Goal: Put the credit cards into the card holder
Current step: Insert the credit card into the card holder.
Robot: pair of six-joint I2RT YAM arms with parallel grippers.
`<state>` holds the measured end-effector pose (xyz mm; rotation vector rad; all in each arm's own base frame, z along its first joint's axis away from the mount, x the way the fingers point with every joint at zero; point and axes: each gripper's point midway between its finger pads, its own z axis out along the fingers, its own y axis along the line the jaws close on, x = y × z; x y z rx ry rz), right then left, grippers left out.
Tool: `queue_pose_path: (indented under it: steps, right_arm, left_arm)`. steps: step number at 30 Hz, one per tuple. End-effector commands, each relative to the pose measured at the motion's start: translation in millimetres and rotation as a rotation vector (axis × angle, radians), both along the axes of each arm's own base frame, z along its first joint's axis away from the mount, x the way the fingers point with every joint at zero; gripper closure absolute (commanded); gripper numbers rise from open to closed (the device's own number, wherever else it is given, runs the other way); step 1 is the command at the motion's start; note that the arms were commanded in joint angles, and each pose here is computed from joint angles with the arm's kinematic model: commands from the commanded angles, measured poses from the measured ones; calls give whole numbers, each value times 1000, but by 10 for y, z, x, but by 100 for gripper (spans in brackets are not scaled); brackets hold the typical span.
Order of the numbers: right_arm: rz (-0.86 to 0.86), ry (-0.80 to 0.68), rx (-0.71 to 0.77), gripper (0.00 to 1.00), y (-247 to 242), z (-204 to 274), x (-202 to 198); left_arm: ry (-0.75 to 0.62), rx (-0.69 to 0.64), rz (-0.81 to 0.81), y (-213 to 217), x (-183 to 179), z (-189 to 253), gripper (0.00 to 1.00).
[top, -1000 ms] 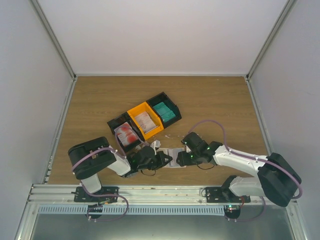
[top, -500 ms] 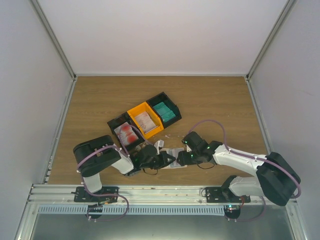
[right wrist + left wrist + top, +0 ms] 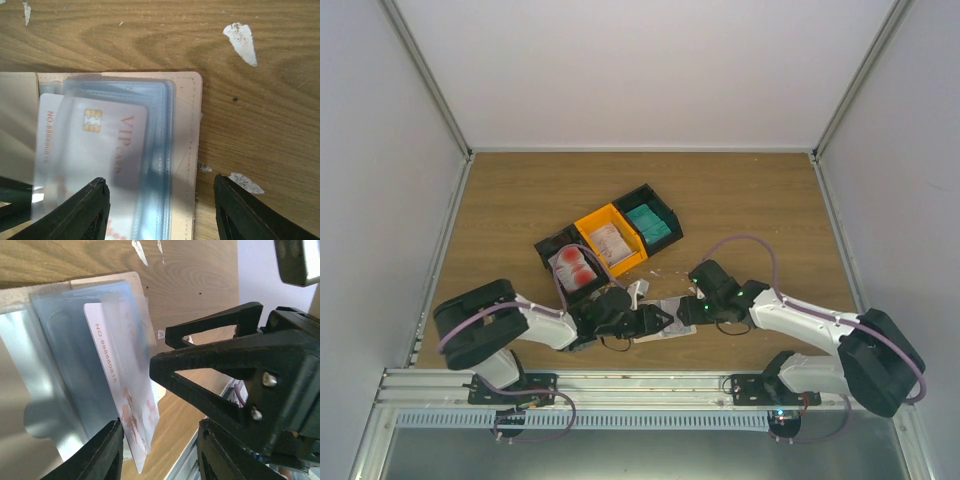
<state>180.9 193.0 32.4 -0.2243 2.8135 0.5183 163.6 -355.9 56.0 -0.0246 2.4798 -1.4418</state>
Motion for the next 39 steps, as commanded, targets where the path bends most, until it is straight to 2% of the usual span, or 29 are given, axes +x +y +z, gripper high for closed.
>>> queue_pose_path:
  steps: [1, 6, 14, 16, 21, 26, 35, 39]
  right_arm:
    - [-29, -38, 0, 42, -22, 103, 102]
    - [-26, -46, 0, 42, -25, 120, 117]
    - [-27, -58, 4, 42, -21, 164, 140]
    - [-28, -64, 7, 42, -17, 187, 148]
    - [-29, -81, 17, 43, -10, 260, 167]
    - [-13, -85, 36, 43, 20, 279, 156]
    - [11, -73, 69, 43, 78, 254, 117]
    - [20, -61, 76, 43, 100, 227, 101]
  left_arm:
    - [-32, 106, 33, 118, 20, 1, 56]
    - [-9, 211, 71, 213, 64, -113, 57]
    - [-27, 240, 81, 233, 101, -106, 58]
    - [-28, 234, 69, 206, 96, -114, 63]
    - [-53, 233, 41, 83, 142, -103, 82]
    - [-61, 250, 14, -2, 169, -144, 92]
    - [-23, 295, 4, 18, 135, -303, 96]
    - [-54, 242, -20, -36, 121, -188, 96]
